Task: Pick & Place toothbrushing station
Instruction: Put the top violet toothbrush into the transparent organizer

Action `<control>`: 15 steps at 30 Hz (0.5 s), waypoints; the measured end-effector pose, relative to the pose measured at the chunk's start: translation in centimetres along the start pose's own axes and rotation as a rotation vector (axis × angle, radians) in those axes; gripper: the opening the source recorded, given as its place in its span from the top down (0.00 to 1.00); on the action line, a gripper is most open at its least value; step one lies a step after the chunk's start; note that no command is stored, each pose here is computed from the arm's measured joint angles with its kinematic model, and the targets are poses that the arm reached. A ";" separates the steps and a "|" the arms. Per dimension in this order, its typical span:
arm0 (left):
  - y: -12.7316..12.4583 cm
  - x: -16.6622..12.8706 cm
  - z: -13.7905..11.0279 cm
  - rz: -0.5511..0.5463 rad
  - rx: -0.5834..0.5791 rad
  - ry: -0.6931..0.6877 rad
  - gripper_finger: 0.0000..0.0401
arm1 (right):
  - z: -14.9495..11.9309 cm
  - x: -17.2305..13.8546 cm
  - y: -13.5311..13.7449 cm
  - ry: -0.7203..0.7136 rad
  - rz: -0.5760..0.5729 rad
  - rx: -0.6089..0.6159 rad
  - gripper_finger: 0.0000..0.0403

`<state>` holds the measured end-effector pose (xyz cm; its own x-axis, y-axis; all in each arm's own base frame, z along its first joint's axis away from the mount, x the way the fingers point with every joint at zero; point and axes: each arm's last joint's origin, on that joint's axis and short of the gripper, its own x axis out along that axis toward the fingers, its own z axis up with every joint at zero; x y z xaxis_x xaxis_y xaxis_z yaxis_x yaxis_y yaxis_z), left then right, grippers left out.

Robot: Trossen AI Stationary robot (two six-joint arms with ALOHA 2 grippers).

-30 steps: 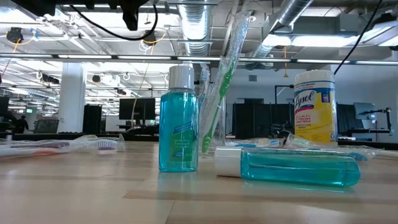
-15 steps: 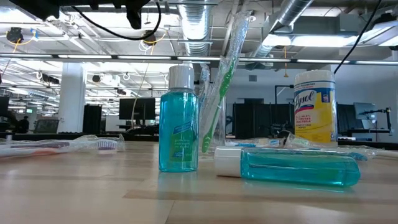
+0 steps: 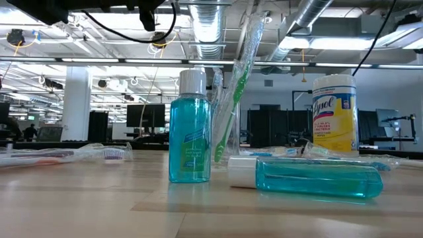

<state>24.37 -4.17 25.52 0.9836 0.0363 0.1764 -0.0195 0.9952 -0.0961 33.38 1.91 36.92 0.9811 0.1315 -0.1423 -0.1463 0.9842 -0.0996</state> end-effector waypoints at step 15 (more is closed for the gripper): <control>0.0 0.0 0.0 0.002 0.000 0.000 0.95 | 0.1 0.0 0.0 -0.012 0.000 -0.001 0.77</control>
<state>24.35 -4.14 25.54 0.9837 0.0378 0.1760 -0.0211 0.9952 -0.0961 33.38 1.96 37.05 0.9826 0.1328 -0.1302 -0.1463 0.9841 -0.1005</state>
